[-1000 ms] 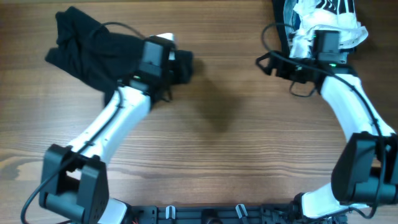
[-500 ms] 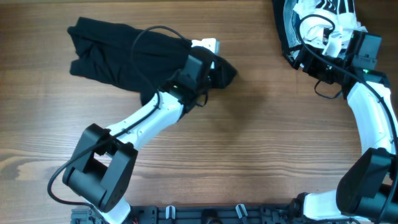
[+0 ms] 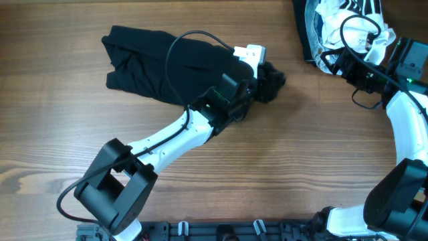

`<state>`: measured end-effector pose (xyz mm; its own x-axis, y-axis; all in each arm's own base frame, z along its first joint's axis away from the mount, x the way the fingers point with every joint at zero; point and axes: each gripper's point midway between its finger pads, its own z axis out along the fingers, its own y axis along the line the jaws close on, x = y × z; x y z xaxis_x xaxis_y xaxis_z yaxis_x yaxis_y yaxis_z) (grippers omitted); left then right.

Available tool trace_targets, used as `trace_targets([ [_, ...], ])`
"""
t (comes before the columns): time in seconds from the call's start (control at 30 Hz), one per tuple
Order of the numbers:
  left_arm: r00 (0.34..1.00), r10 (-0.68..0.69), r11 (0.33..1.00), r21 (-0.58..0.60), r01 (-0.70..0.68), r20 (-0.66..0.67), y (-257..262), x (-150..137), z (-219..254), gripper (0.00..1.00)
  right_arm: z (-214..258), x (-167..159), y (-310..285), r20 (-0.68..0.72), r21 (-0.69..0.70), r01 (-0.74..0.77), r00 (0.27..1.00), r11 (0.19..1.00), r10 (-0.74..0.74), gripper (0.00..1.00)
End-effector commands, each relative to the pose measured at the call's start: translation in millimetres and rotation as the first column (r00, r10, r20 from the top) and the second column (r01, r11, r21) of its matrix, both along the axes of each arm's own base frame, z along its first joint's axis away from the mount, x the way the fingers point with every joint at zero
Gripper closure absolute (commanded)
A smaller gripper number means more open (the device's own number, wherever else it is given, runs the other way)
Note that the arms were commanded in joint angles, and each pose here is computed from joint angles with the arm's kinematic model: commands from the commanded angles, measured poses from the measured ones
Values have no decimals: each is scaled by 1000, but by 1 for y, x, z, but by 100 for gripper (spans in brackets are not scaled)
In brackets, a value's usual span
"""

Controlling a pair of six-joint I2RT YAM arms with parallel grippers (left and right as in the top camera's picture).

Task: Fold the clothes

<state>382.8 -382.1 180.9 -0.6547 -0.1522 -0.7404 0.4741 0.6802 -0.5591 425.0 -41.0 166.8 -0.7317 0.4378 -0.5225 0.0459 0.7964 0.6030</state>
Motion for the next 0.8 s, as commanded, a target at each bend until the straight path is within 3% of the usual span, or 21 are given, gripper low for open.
trace_targets([
  [0.0, 1000, 7, 1000, 5, -7, -4, 6, 4, 5, 0, 20, 1, 2, 49, 7, -15, 999, 1000, 14, 7],
  [0.17, 992, 121, 991, 58, -120, -18, 64, 20, 27, 0, 17, -2, 4, 29, 14, -17, 999, 1000, 17, 8],
  [0.3, 945, 325, 939, 128, -318, -42, 154, 33, 49, 0, 14, -5, 17, 16, 6, -57, 998, 998, 57, 8],
  [0.47, 801, 590, 794, 249, -555, -99, 283, 27, 53, 0, 11, -7, 62, 8, -15, -175, 984, 984, 176, 8],
  [0.77, 552, 788, 610, 463, -643, -272, 397, 0, -10, 0, -20, -38, 183, -130, -210, -403, 914, 891, 383, 8],
])
